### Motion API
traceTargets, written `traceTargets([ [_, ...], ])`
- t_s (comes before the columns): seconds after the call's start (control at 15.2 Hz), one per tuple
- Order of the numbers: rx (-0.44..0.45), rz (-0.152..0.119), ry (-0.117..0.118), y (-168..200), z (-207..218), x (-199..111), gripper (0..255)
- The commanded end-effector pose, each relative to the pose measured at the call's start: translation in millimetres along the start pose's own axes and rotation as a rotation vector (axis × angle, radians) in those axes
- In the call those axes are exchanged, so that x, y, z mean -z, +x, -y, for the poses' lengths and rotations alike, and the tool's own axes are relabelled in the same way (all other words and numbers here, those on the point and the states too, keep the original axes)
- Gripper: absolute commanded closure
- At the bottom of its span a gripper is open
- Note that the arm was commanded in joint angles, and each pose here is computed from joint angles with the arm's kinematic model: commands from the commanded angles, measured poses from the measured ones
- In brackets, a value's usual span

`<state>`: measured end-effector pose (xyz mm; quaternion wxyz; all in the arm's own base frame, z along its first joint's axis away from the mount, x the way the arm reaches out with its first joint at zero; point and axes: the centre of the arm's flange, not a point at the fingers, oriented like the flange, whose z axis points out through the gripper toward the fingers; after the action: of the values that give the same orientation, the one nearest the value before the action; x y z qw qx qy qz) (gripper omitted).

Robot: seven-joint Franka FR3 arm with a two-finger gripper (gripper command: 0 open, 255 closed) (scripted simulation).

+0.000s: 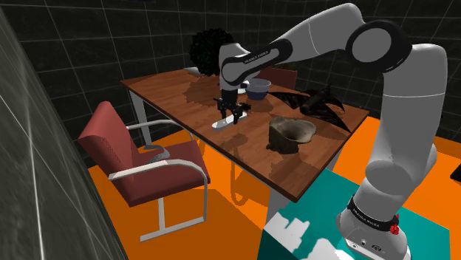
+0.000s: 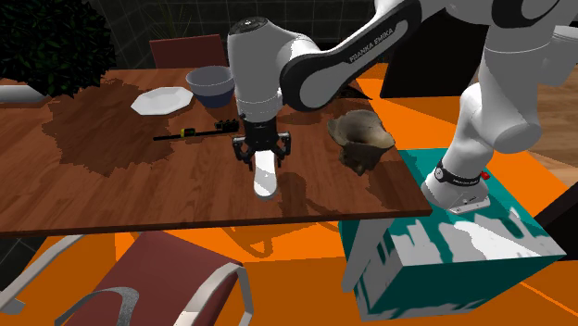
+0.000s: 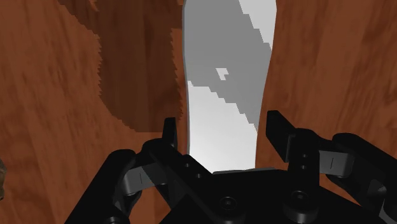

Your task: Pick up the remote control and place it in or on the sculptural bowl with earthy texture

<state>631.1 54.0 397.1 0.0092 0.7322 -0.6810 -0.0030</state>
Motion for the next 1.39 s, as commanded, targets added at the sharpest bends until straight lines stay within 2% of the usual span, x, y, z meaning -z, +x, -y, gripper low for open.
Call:
traceTargets([
  [0.0,0.0,0.0,0.0,-1,-1,10,255],
  [1.32,0.0,0.0,0.0,0,-3,116,255],
])
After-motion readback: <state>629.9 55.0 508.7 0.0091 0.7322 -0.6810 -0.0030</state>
